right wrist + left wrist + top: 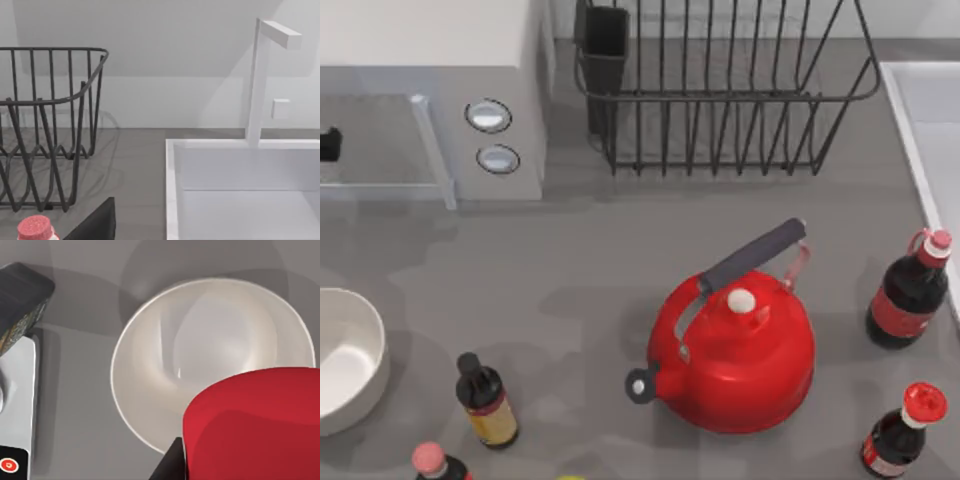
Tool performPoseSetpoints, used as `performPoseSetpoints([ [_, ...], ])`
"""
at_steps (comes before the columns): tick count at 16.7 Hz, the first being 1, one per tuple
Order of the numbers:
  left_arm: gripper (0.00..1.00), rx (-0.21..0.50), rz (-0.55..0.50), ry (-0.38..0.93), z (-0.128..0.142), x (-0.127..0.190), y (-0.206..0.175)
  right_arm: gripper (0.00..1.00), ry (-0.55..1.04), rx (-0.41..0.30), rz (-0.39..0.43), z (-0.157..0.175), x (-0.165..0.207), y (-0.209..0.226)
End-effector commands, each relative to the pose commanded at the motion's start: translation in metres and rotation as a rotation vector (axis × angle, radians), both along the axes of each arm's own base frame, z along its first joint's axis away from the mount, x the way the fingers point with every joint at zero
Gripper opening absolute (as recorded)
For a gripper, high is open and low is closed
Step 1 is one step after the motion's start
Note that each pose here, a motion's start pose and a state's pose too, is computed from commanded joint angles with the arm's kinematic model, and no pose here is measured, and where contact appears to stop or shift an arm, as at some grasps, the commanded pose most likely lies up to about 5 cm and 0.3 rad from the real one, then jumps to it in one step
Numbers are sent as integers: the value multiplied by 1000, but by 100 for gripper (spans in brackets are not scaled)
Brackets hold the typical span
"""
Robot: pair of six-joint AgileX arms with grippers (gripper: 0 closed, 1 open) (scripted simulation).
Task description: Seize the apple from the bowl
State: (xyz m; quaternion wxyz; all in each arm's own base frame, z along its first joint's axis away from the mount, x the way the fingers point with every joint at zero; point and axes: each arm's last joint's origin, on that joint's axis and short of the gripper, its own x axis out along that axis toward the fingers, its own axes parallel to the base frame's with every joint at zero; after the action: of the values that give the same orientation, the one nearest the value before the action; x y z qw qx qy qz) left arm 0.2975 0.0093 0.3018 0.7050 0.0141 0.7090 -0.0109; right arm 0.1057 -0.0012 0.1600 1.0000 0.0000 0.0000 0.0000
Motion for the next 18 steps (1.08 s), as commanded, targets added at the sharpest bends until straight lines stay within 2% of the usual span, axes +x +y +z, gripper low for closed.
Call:
performPoseSetpoints([
  [2, 0, 0, 0, -12, 36, -11, 0, 100, 0, 0, 0, 0, 0, 0],
  [4, 0, 0, 1, -25, 61, -22, -1, 100, 0, 0, 0, 0, 0, 0],
  [7, 0, 1, 1, -38, 77, -32, -1, 100, 0, 0, 0, 0, 0, 0],
  [13, 0, 1, 4, -32, 72, -27, -4, 100, 0, 0, 0, 0, 0, 0],
  [15, 0, -1, 4, -25, 61, -16, -20, 100, 0, 0, 0, 0, 0, 0],
  [18, 0, -3, 8, -16, 35, 3, -67, 100, 0, 0, 0, 0, 0, 0],
])
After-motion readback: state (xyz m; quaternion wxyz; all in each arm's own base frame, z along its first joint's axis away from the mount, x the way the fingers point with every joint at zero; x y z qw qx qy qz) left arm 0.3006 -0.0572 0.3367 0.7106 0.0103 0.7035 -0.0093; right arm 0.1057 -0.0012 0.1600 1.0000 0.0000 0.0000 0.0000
